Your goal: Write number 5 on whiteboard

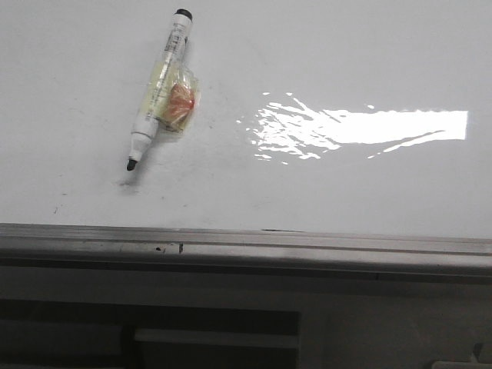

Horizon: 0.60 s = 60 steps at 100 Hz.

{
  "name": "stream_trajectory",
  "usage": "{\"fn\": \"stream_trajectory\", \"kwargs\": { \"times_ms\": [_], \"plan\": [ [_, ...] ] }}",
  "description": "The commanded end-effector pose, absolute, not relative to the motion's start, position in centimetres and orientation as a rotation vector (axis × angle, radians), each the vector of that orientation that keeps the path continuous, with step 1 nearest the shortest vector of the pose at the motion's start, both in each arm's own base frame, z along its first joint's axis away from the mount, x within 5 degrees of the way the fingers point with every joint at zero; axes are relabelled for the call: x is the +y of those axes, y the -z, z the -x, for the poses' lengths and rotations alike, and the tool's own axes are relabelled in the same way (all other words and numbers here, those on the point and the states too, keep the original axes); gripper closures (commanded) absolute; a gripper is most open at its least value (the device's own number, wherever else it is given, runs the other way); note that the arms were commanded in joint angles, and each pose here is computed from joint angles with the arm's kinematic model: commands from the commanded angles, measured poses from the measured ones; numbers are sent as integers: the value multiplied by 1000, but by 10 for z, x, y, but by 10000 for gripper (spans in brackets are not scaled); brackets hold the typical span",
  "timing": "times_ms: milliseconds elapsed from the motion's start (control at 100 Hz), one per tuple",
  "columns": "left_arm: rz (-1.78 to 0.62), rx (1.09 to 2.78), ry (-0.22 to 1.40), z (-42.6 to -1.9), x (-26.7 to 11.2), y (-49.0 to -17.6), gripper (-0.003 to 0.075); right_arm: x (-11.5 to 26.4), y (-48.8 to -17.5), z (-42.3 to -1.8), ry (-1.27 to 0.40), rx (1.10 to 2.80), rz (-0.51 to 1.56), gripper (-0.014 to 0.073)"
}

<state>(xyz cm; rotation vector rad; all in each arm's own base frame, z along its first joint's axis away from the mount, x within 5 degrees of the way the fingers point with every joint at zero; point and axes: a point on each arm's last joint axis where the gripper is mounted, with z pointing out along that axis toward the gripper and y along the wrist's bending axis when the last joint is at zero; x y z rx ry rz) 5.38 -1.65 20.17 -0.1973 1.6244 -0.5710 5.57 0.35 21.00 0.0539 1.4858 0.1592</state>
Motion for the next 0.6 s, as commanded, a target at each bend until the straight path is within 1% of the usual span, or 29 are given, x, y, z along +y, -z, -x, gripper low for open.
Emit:
{"fn": "stream_trajectory", "kwargs": {
  "times_ms": [0,90,140,230,320,430,530,560,590],
  "plan": [
    [364,1511,683,-55,-12,-204,741,2,-214,-54,-209,1380,-102,638],
    [484,1450,778,-55,-9,-207,740,2,-212,-54,-267,1398,-161,638],
    [498,1431,787,-55,-8,-210,741,2,-217,-54,-271,1380,-162,638],
    [290,1469,676,-50,-13,-230,741,2,-241,-49,-283,1349,-150,638],
    [99,1501,528,-47,-16,-260,741,4,-267,-47,-241,1422,-93,638],
    [4,1540,410,-56,-17,-293,740,6,-292,-56,-168,1567,-20,638],
    [-46,1665,368,-76,-22,-309,731,7,-306,-70,-143,1686,12,632],
    [-59,1708,368,-83,-24,-314,709,8,-309,-74,-132,1714,24,621],
    [-65,1752,371,-89,-26,-316,670,8,-312,-79,-126,1747,31,594]
  ]
}}
